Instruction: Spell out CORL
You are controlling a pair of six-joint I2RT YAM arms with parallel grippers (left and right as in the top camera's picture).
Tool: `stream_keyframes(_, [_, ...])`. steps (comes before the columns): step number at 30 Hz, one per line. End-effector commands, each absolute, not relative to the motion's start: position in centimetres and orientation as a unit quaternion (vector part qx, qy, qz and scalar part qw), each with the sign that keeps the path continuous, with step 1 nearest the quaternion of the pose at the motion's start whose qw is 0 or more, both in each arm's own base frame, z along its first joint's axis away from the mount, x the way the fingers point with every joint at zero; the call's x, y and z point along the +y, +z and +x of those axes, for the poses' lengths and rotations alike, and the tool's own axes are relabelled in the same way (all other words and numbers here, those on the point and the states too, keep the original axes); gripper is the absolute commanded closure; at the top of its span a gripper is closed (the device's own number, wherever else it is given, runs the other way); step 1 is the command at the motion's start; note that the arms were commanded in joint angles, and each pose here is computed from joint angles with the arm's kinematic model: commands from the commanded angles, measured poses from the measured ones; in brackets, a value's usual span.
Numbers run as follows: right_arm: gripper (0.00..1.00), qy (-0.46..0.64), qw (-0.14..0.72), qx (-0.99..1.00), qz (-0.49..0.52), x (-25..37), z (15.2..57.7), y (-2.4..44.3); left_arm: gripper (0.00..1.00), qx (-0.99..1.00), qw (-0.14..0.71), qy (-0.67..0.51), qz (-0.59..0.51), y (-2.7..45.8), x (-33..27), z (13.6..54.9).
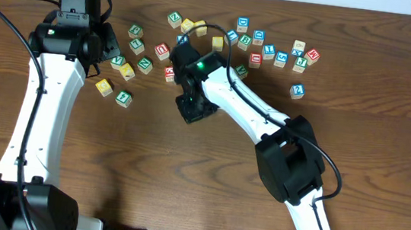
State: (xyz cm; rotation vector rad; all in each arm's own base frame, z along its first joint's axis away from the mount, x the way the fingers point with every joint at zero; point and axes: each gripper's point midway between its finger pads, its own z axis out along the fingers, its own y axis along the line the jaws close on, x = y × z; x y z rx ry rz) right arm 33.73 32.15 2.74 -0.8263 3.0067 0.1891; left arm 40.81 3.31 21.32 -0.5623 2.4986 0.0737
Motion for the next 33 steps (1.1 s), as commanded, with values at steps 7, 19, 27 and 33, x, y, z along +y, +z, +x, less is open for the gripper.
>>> stream_keyframes(7, [0.98, 0.049, 0.018, 0.964, -0.262, 31.5, 33.7, 1.4, 0.63, 0.934, 0.285, 0.035, -0.211, 21.3, 3.7, 40.8])
stream_keyframes(19, [0.95, 0.001, 0.059, 0.974, -0.220, 30.0, 35.9, 1.4, 0.62, 0.934, 0.285, 0.035, -0.211, 21.3, 3.7, 40.8])
stream_keyframes(27, [0.93, 0.001, 0.066, 0.978, -0.199, 29.4, 36.7, 1.5, 0.63, 0.934, 0.285, 0.035, -0.211, 21.3, 3.7, 40.8])
stream_keyframes(33, [0.95, 0.000, 0.065, 0.980, -0.190, 29.0, 37.0, 1.5, 0.63, 0.935, 0.283, 0.035, -0.211, 21.3, 3.7, 40.7])
